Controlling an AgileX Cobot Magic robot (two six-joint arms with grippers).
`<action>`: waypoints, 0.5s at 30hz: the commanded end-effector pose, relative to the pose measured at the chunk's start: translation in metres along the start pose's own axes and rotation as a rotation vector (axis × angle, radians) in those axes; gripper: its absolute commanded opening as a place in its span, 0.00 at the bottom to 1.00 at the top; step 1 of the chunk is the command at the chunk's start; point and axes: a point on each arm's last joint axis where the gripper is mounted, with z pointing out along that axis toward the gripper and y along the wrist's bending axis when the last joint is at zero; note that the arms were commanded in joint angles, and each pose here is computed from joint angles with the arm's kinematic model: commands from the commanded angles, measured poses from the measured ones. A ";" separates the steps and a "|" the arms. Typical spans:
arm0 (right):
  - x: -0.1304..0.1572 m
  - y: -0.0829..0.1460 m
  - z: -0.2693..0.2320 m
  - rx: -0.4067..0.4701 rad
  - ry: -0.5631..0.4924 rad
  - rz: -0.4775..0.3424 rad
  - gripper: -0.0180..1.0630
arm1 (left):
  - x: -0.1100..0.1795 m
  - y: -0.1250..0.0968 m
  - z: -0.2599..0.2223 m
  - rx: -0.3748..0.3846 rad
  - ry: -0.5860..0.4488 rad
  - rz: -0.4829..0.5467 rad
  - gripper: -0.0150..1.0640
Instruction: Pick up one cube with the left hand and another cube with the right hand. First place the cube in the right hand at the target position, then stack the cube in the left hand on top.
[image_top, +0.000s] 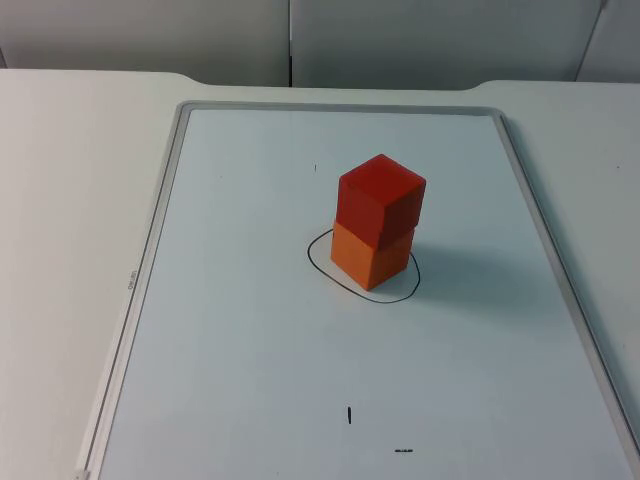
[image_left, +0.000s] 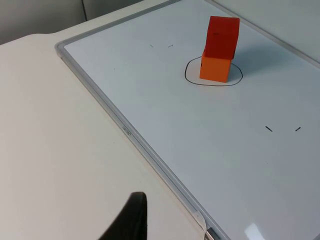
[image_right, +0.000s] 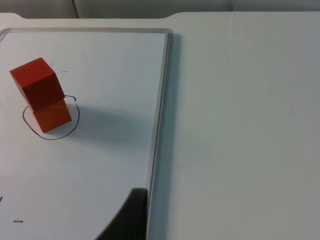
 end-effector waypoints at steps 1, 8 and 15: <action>0.001 0.000 0.001 0.006 -0.003 0.003 0.99 | 0.000 0.000 0.000 -0.003 -0.012 -0.006 0.99; 0.001 0.000 0.001 0.003 -0.003 0.001 0.99 | 0.000 -0.001 0.000 -0.128 -0.010 -0.069 0.99; 0.001 0.000 0.001 0.003 -0.003 0.001 0.99 | 0.000 -0.002 0.000 -0.244 -0.007 -0.130 0.99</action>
